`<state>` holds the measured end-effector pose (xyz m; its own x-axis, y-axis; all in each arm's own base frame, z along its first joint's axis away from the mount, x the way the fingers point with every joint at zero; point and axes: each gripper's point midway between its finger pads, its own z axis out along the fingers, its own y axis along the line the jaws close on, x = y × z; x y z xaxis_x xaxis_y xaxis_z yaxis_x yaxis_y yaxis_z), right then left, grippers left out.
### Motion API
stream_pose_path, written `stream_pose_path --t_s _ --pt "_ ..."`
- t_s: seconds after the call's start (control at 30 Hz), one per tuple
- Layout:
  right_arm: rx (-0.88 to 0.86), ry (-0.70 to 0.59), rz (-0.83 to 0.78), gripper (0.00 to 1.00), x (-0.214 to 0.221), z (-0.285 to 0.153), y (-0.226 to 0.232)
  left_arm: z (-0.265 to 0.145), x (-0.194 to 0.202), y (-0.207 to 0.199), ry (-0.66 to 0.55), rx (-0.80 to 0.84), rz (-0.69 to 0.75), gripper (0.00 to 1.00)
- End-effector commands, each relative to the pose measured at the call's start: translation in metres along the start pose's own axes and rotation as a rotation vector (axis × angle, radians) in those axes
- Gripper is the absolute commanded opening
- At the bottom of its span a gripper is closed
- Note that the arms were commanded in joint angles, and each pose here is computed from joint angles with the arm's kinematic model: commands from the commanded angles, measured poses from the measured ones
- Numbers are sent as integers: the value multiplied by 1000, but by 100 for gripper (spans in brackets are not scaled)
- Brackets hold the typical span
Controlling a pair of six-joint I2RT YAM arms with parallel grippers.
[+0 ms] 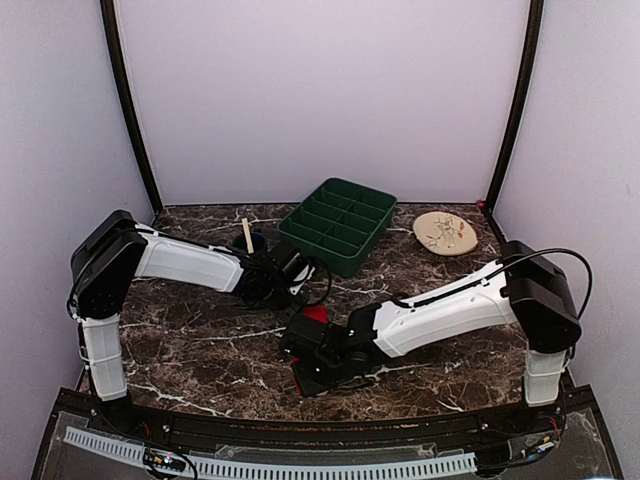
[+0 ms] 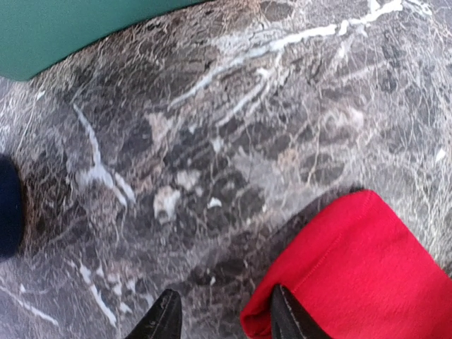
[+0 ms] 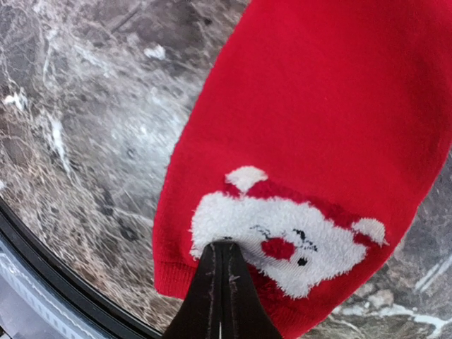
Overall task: Roll the socks
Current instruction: Rotate the sock at the center of the board.
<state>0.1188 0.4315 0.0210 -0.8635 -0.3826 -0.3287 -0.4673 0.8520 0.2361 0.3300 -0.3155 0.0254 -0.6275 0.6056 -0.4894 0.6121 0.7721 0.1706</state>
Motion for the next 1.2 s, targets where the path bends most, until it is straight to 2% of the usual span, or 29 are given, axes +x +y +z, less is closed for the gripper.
stream_pose_path --t_s 0.0,0.2,0.43,0.77,0.93,1.17 --pt "27 13 -42 0 2 11 2 11 5 1 36 18 23 46" --pt "54 -8 -51 0 -12 15 -1 9 -9 6 9 13 14 46" --pt "87 -46 -69 0 -29 2 -10 -6 -31 11 -43 10 -15 54" --pt "56 -109 -138 14 -55 -21 3 -38 -63 20 -130 -1 -53 63" --pt "25 -140 -166 24 -62 -36 9 -51 -64 23 -144 -3 -75 66" --pt "44 -198 -236 31 -75 -67 5 -77 -64 33 -178 -23 -108 68"
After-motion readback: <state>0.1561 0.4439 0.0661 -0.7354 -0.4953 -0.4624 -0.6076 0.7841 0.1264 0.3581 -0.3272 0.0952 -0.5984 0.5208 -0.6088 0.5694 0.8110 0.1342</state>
